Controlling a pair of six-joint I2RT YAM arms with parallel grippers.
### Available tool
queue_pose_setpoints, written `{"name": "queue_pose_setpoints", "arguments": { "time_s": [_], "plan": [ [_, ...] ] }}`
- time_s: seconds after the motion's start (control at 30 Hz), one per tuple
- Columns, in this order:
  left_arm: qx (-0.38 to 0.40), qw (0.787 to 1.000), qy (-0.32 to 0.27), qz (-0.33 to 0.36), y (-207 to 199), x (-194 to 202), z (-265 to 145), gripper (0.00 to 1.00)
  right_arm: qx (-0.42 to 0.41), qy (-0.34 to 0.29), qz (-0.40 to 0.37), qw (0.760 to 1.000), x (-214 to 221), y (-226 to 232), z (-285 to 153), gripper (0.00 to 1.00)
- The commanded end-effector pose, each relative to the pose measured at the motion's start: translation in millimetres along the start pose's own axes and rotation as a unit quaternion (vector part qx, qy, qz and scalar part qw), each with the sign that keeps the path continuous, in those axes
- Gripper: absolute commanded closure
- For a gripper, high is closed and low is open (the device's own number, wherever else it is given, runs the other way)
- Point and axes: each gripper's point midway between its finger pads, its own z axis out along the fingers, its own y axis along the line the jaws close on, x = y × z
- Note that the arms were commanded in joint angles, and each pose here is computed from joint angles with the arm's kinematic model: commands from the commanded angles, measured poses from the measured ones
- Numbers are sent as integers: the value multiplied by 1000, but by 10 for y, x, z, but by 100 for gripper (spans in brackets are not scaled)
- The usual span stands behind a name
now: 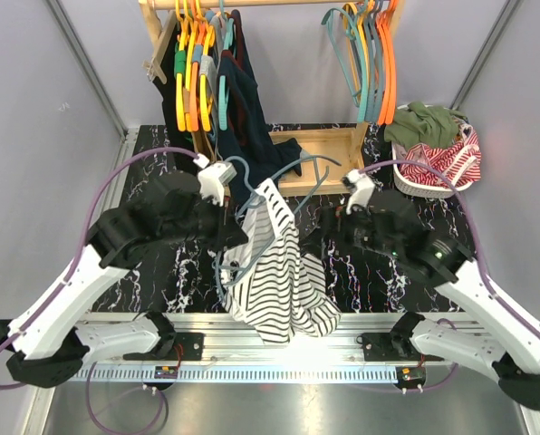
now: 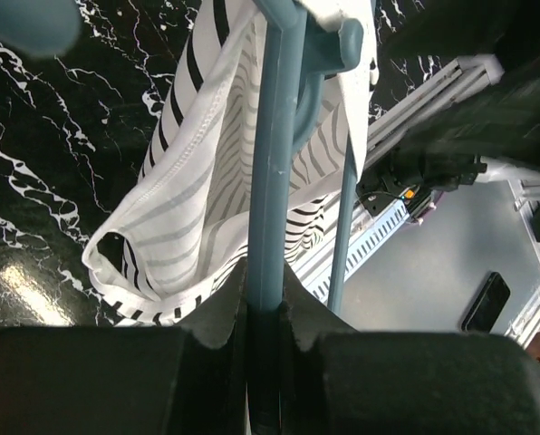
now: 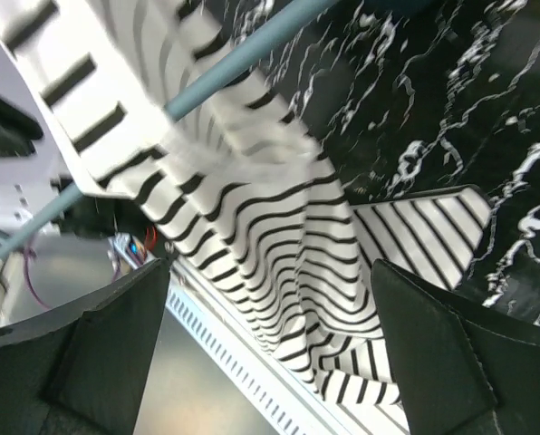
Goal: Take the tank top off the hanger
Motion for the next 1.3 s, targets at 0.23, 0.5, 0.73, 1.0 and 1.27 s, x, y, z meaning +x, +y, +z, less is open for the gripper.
{"name": "queue_pose_setpoints", "arguments": {
  "time_s": [0.23, 0.5, 0.73, 1.0, 1.27],
  "plan": [
    [52, 996, -76, 14, -342, -562, 28, 100, -66, -2, -51, 997, 79, 358, 444, 14],
    [46, 999, -24, 2, -206, -202, 128, 100, 120, -80, 0, 990, -206, -259, 356, 100],
    [18, 995, 97, -30, 169, 716, 184, 100, 334, -281, 105, 894, -831, -928, -717, 100],
    [21, 995, 70, -72, 205, 946, -274, 100, 448, -194, 118, 865, -455, -1531, -701, 100],
    [-44, 986, -127, -103, 364, 297, -867, 100, 248, 138, 99, 954, 374, -1250, 594, 100]
  ]
}}
